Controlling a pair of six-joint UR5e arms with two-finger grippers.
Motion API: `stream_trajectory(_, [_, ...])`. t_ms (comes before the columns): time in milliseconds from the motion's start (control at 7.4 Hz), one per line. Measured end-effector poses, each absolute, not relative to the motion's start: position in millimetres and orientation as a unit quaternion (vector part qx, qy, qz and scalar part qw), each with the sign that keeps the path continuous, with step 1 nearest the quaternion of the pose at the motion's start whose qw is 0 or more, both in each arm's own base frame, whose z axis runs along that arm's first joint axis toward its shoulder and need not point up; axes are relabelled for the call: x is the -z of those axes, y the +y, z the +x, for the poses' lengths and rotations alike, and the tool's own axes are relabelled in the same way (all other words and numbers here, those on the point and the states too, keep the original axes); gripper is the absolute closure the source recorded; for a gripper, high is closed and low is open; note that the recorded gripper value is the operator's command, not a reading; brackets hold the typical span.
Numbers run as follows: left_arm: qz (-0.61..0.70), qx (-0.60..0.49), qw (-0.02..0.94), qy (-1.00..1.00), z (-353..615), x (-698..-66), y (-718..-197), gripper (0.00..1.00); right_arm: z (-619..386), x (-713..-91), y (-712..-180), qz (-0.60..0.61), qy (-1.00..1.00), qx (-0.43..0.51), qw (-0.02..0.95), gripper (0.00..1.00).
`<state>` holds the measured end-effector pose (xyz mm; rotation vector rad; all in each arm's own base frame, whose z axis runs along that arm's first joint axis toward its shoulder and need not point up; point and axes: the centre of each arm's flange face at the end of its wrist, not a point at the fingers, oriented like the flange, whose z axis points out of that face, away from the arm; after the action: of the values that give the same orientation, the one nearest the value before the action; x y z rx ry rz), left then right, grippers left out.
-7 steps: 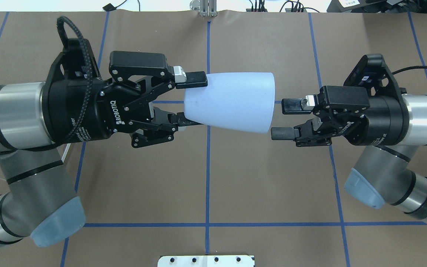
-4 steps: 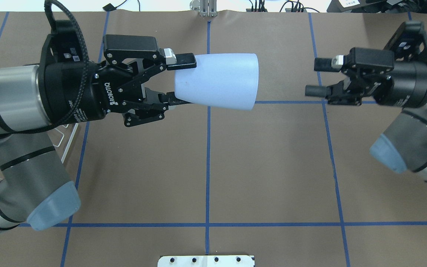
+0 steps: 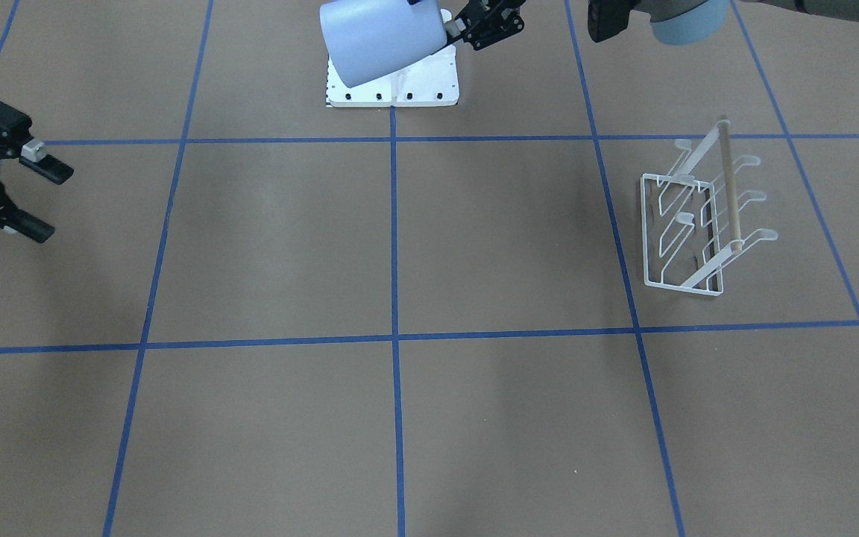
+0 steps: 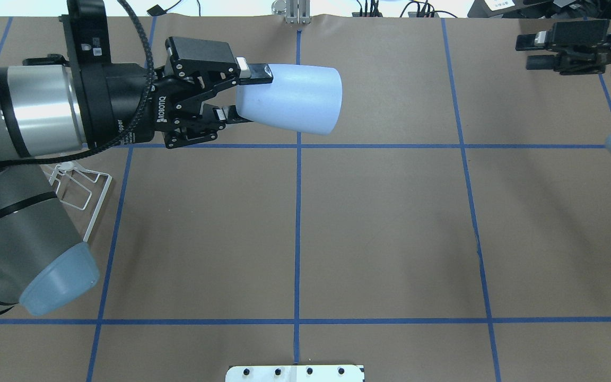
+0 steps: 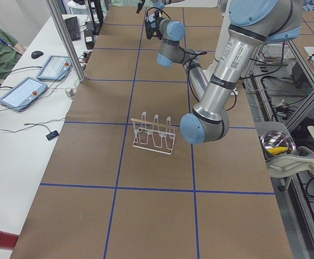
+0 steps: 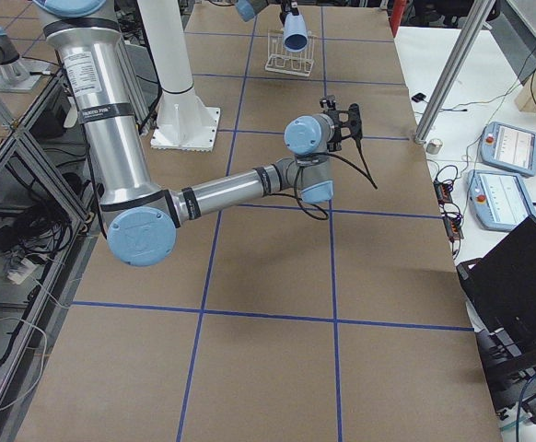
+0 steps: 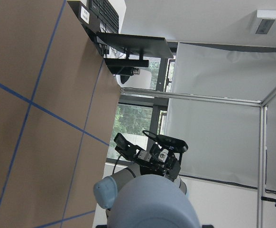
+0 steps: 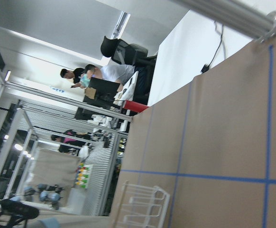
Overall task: Hang cup on cup holder
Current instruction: 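Open the right gripper and withdraw it while the left gripper pulls the cup away, then carry the cup with the left gripper above the wire rack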
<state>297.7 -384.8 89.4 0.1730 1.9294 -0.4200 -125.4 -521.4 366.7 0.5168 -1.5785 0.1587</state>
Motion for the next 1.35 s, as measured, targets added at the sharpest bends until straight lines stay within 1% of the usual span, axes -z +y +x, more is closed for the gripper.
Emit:
stream_trajectory(405, [0.141,0.164,0.655,0.724,289.4,-92.5,-388.5,1.0,-87.2,-446.4,-541.4,0.222,-0.58,-0.054,0.782,0.0])
stream_trajectory(676, [0.169,0.151,0.705,0.671,288.7,-104.7,-400.5,1.0,-67.3,-493.8,-548.5,0.208,-0.503,-0.011,0.839,0.0])
stream_trajectory(1081, [0.2,0.12,0.771,0.593,287.7,-129.7,-418.8,1.0,-55.1,-560.0,-539.5,0.148,-0.423,0.045,0.893,0.0])
stream_trajectory(1351, [0.216,0.097,0.808,0.54,280.4,-152.8,-432.0,1.0,-53.2,-589.9,-533.7,0.097,-0.383,0.081,0.915,0.0])
